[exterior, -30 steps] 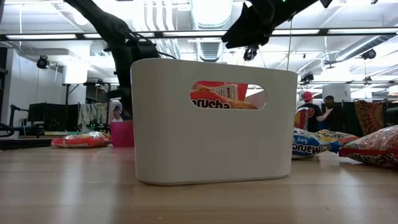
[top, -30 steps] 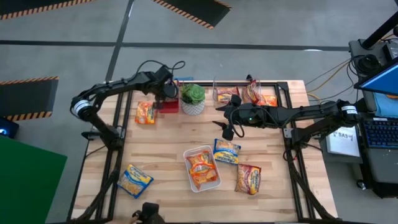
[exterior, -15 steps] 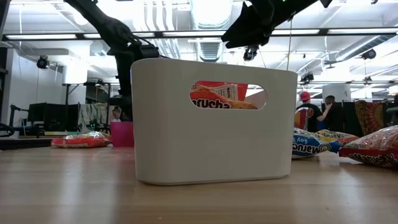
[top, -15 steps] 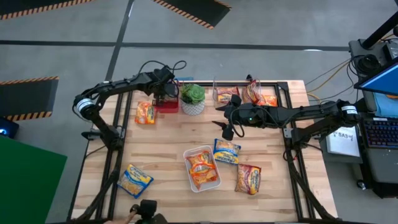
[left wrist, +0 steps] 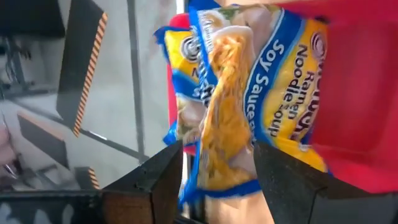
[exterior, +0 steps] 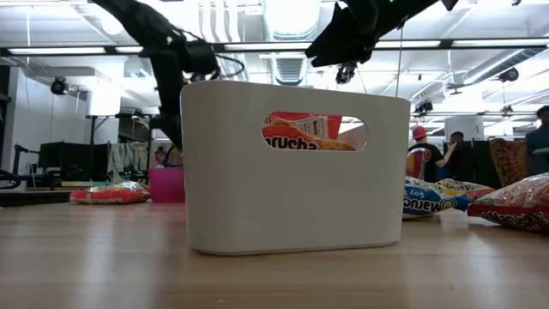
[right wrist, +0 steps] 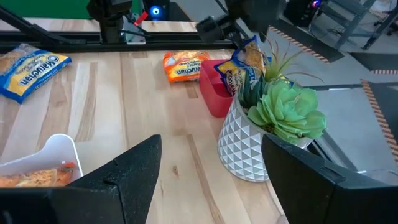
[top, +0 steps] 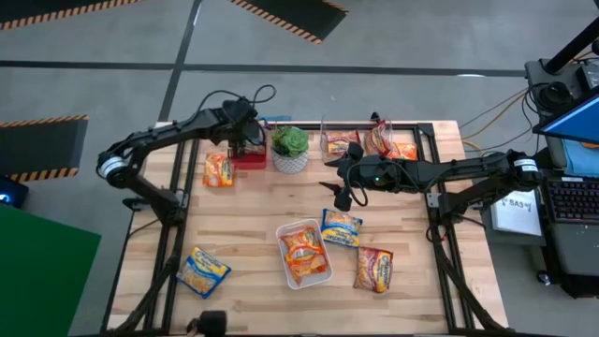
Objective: Sort Maruchan noodles
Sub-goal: Put the orange noodle pack into the white bin
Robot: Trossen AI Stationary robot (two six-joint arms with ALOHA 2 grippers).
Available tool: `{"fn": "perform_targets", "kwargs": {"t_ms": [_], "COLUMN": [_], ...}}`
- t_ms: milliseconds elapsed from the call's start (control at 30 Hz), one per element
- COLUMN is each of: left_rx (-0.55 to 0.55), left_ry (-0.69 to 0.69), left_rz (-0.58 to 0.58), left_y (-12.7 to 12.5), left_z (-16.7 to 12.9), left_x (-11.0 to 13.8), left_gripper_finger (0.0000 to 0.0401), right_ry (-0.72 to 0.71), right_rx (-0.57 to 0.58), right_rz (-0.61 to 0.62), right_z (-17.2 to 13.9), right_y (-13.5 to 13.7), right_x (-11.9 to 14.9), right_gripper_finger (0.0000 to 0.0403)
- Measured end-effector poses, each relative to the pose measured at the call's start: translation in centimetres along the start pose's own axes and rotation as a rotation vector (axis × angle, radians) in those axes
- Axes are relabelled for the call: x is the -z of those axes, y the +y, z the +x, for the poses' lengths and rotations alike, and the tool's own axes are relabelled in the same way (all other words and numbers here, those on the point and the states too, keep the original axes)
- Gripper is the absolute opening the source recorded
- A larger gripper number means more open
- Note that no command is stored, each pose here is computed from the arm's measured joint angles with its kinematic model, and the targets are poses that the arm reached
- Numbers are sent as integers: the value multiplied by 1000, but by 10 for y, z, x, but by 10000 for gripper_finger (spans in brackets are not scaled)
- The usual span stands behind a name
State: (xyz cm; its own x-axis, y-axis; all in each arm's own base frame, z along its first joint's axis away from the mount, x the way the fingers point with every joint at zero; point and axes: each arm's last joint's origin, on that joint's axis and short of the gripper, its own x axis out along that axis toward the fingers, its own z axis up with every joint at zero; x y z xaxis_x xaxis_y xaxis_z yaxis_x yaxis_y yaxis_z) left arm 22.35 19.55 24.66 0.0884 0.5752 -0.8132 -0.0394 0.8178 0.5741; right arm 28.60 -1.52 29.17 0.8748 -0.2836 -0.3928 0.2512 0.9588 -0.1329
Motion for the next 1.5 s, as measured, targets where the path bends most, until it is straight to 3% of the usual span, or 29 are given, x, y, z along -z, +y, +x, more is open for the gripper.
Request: {"fn": "perform_targets", "kwargs": {"t_ms": [100, 400, 467, 867, 1100, 1367, 1500], "left_rx": [29, 227, 248, 294, 179, 176, 157], "left_ry": [-2, 5, 13, 88, 153, 157, 179], "left_rz": [-131, -723, -803, -1014, -1052, -1063, -1070], "left_y": [-5, -27, -37, -116, -128, -141, -146], "left_z": [-17, -60, -63, -26, -10, 10, 18], "left_x": [6, 26, 30, 51, 60, 61, 61], "left_gripper_finger": [180, 180, 180, 180, 180, 177, 154], "right_ry": [0, 1, 4, 28, 29, 31, 31], "right_rx": [0, -2, -9, -73, -86, -92, -93], "right_rz": [12, 70, 85, 135, 141, 131, 131], "right_z": [0, 0, 0, -1, -2, -3, -3], "right_y": [0, 0, 1, 6, 10, 12, 12], "right_x": [0, 0, 0, 2, 2, 3, 3], "right_gripper_finger": [265, 265, 265, 265, 265, 265, 265]}}
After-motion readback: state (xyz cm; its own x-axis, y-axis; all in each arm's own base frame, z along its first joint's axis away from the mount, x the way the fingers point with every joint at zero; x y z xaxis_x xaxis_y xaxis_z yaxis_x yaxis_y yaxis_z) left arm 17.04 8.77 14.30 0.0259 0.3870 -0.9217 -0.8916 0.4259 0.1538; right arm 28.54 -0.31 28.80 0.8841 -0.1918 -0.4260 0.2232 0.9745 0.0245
